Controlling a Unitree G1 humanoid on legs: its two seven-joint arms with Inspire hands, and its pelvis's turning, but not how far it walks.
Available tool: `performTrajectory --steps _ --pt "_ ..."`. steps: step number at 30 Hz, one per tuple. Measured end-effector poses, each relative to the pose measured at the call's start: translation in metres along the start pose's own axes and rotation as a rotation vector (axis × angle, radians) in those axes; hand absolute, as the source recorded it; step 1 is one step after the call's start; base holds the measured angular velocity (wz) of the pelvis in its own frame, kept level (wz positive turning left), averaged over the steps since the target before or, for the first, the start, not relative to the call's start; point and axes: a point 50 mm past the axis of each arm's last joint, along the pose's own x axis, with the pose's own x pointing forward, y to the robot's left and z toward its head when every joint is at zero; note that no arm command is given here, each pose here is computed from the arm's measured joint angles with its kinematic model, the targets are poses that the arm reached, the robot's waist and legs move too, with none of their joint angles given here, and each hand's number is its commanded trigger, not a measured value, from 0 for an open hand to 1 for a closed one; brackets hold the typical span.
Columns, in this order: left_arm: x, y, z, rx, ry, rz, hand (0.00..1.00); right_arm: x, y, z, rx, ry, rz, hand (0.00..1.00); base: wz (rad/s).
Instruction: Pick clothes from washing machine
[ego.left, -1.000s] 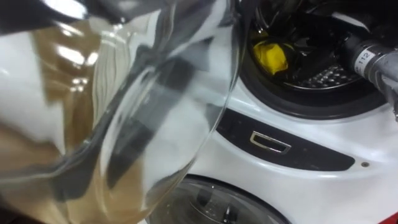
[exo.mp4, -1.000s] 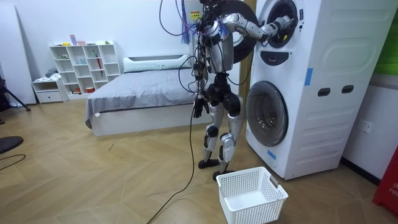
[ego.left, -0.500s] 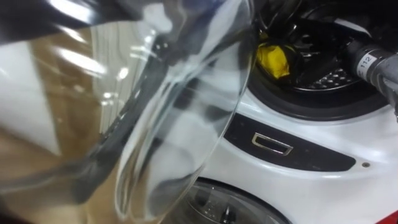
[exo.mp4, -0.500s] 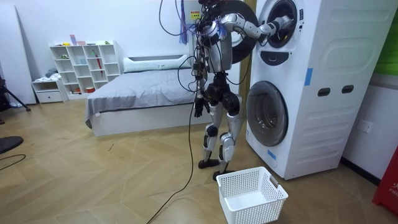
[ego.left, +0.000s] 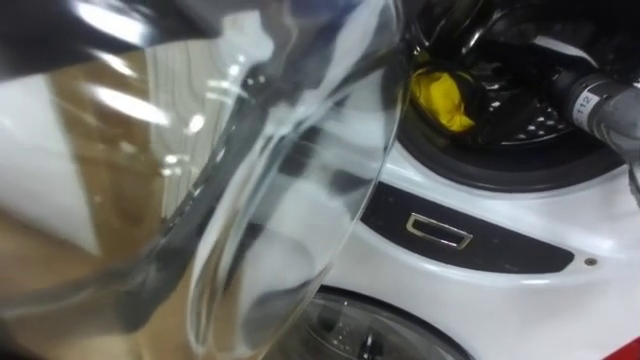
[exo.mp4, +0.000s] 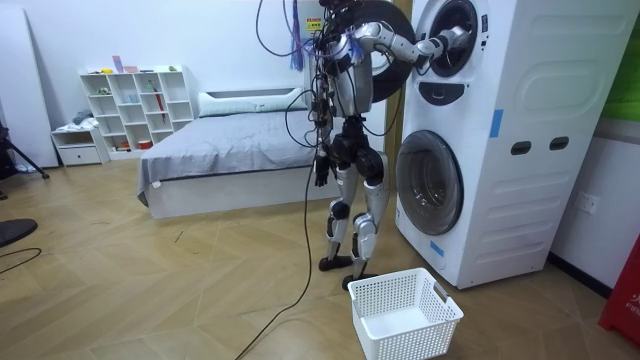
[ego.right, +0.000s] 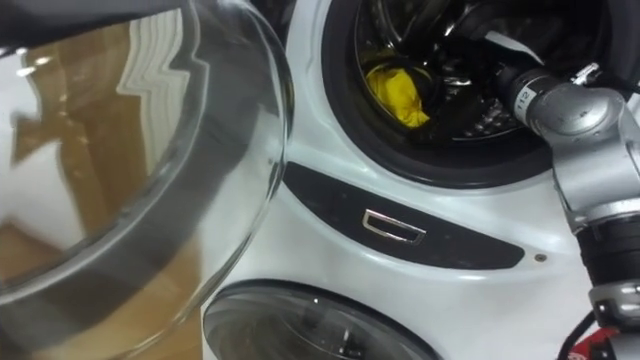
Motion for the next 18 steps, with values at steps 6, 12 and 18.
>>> performTrajectory --steps 6,12,18 --pt "0.001 0.004 0.008 0.036 -0.036 0.011 0.0 0.002 0.005 0.004 -0.029 -0.007 0.019 0.08 -0.14" --pt "0.001 0.006 0.007 0.066 -0.03 0.016 0.0 0.004 0.01 0.012 -0.065 -0.023 0.038 1.0 -0.05" --pt "0.001 0.007 0.008 0.077 -0.029 0.019 0.0 0.005 0.019 0.015 -0.093 -0.023 0.095 1.0 -0.05"
